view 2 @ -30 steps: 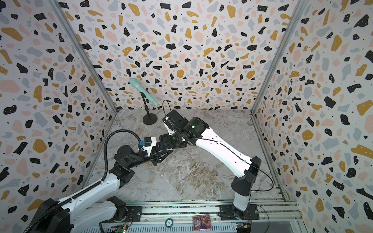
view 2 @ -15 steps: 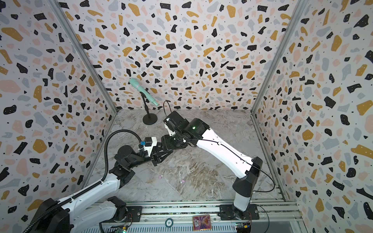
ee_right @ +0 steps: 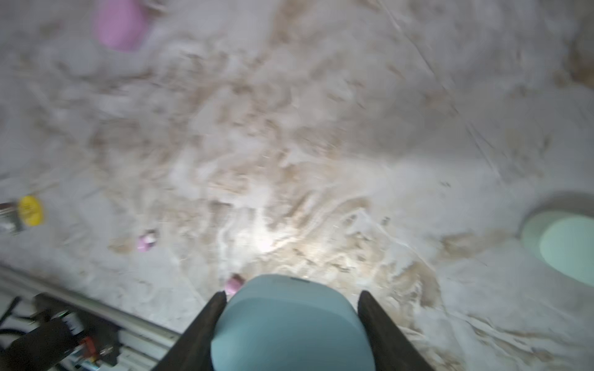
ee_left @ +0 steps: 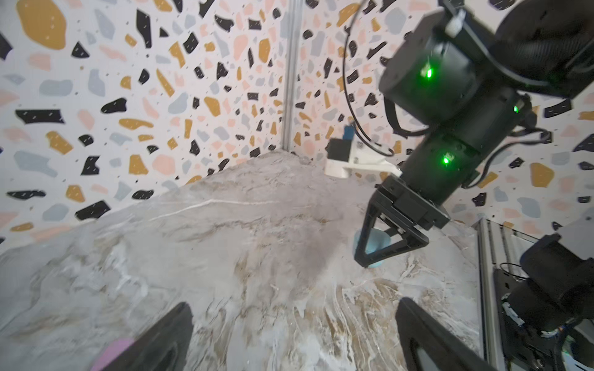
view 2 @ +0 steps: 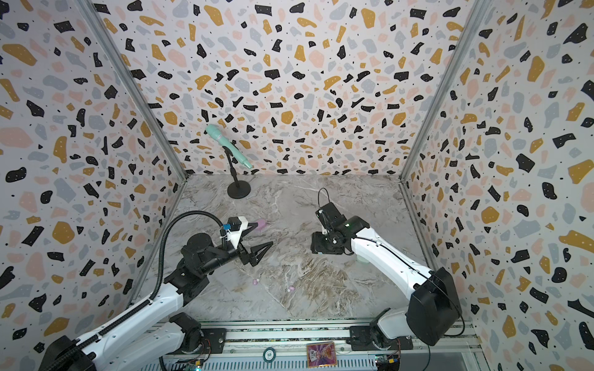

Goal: Insert wireless bluetooth earbuds into charging case
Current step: Place the charging case at the center of the table.

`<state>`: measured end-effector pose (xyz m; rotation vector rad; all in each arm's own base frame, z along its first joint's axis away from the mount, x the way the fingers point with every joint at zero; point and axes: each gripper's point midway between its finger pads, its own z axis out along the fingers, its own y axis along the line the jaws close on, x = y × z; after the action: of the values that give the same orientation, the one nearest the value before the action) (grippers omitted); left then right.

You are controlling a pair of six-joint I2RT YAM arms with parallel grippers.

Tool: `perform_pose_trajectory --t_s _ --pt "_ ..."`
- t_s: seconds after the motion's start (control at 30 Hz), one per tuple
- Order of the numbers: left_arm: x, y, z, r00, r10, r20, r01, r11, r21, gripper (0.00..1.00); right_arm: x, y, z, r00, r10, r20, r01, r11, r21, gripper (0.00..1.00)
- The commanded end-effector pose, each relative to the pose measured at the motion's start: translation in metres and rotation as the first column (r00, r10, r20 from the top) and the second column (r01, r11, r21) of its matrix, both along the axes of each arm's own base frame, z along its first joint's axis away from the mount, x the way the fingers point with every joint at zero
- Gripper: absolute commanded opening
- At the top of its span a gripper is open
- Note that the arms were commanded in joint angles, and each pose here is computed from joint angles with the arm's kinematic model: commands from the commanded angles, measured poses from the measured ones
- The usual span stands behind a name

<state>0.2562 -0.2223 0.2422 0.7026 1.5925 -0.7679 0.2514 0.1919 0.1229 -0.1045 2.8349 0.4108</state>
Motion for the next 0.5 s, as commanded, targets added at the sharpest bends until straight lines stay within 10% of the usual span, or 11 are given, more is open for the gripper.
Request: perform_pose_trajectory --t_s 0.0,0.47 --pt "0.010 0.015 -0.008 0.994 0.108 -0.028 -0.107 0.994 0.036 1.00 0.018 -0.011 -0.013 0.995 -0.015 0.096 0.016 1.000 -0.012 0.54" --pt "0.016 0.021 -0.010 0.985 0.164 -0.046 -0.163 0.986 0.028 1.00 0.008 -0.037 -0.085 0.995 -0.065 0.073 0.072 0.993 -0.097 0.55"
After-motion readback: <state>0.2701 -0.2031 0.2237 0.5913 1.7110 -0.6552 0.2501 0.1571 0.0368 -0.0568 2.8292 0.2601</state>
